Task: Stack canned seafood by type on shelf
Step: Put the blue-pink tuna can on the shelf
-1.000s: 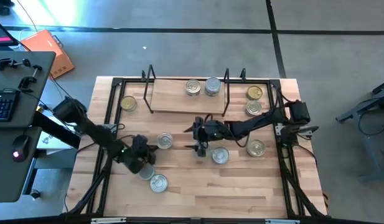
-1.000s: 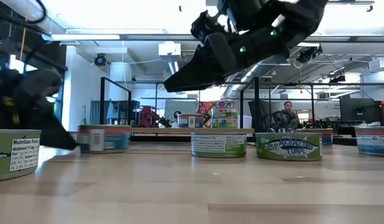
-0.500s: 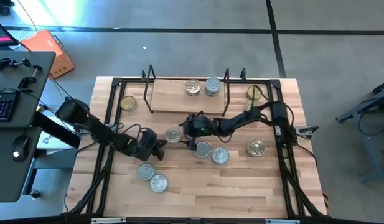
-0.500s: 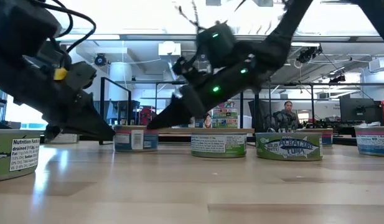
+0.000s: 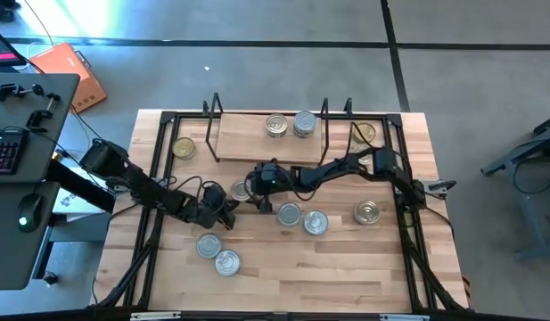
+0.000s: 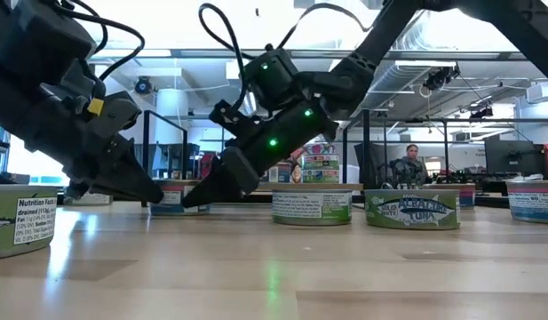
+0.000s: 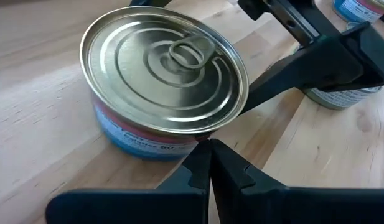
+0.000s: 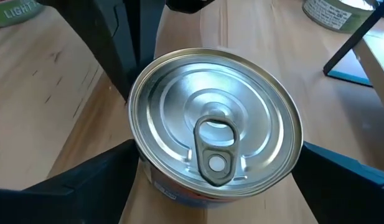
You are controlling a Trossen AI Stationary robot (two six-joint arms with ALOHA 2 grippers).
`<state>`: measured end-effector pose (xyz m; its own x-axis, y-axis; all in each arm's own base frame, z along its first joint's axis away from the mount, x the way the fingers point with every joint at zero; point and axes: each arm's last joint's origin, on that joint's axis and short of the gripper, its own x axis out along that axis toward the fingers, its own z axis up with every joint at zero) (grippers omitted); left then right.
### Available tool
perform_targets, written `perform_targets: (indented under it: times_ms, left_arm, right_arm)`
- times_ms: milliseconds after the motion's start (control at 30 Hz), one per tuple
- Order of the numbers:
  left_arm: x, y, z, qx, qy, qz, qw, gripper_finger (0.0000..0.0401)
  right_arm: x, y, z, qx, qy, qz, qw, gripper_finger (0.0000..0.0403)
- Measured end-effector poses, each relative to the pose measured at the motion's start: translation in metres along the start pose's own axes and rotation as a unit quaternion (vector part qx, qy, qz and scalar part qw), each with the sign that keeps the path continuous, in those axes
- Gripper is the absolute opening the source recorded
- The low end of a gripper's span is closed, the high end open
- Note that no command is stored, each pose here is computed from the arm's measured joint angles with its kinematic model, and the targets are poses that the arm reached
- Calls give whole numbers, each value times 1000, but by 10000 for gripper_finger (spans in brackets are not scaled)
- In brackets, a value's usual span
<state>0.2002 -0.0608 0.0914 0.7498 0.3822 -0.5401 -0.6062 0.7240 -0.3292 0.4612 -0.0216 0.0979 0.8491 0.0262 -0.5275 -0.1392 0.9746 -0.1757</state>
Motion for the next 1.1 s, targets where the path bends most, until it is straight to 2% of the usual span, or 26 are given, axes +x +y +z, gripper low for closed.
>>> perform_targets:
  times_ms: [100,200,400,667,767,867,967,1100]
  left_arm:
    - [0,0,0,7,0,-1,1000,0]
    - [0,-2,1,18,7,-10,1000,0]
    - [-9,-19,0,6,59,-61,996,0]
    - [-32,-19,-20,-28,152,-37,987,0]
    - [-37,-13,-23,-38,146,0,989,0]
    - [-36,-4,-21,-41,105,52,992,0]
    - [-32,4,-15,-37,53,94,994,0]
    - [-22,9,-7,-30,34,118,992,0]
  right_arm:
    - [1,-2,-2,6,-6,2,1000,373]
    - [0,-2,-5,18,-4,8,1000,340]
    - [-1,4,-19,48,18,30,998,295]
    - [-2,9,-21,62,37,31,997,253]
    - [-2,8,-18,62,33,37,997,252]
    - [-1,6,-14,63,35,37,997,266]
    - [0,4,-9,64,42,35,996,301]
    - [1,2,-4,51,41,29,997,365]
